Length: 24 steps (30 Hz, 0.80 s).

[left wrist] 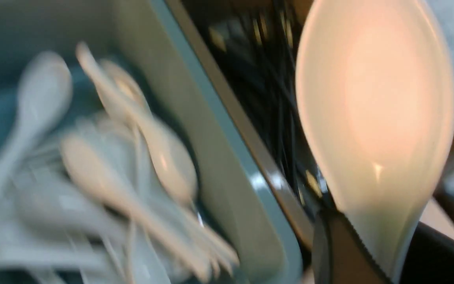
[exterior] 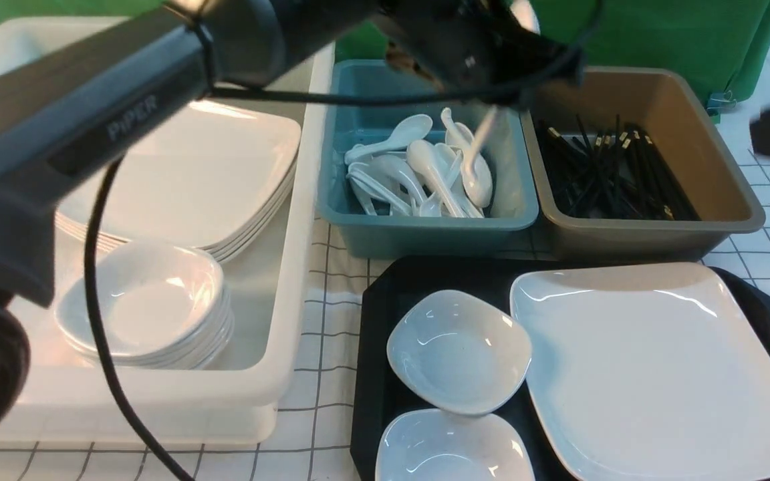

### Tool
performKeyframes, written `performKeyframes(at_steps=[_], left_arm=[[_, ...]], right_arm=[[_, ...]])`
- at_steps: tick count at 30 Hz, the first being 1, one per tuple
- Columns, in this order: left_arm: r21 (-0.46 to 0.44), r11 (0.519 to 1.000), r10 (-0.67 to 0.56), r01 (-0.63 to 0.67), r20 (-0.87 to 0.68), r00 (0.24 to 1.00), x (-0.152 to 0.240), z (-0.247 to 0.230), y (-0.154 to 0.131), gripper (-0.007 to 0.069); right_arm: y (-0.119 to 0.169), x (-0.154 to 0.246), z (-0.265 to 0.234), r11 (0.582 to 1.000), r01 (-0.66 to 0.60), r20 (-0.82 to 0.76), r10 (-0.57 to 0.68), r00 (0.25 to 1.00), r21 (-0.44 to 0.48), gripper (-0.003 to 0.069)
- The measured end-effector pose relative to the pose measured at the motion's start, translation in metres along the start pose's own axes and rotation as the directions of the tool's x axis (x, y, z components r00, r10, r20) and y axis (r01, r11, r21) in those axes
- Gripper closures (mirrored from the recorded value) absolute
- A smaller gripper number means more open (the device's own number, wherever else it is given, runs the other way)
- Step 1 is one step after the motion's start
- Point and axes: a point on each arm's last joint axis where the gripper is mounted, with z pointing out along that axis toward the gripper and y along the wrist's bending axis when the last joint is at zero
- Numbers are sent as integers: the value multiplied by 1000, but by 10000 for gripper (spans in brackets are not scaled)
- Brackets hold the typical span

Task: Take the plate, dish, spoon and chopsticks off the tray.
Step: Use the left arm to put the soup spoon into the small storage box in the middle

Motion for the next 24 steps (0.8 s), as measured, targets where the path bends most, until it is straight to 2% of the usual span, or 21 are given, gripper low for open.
performKeyframes(at_steps=[4,8,11,13,14,16,19,21,24], left_arm=[[-26,1000,-7,10,105,994,-9,13,23,510],[-56,998,-25,32,106,994,-4,35,44,506],[-97,995,-25,32,72,997,9,59,63,447],[-108,994,-22,29,62,998,14,68,68,381],[-109,994,-23,29,60,998,14,68,69,374],[-121,992,-25,29,39,999,17,71,73,279],[-139,990,-26,24,-10,1000,18,65,74,216],[-157,987,-37,24,-79,996,20,54,74,210],[-154,988,-45,11,-218,975,23,32,69,279]], right_arm=[[-5,-8,6,1000,-7,82,5,997,25,587],[-9,-9,14,999,-2,91,-1,996,40,587],[-11,-8,20,999,-3,80,0,997,40,587],[-11,-8,20,999,-3,79,0,997,40,587],[-11,-8,20,999,-3,80,0,997,40,587],[-12,-8,20,999,5,77,-9,997,47,587],[-12,-7,20,999,11,73,-14,997,50,587],[-12,-7,20,999,12,66,-15,998,47,586],[-10,-5,20,999,14,44,-15,999,30,581]])
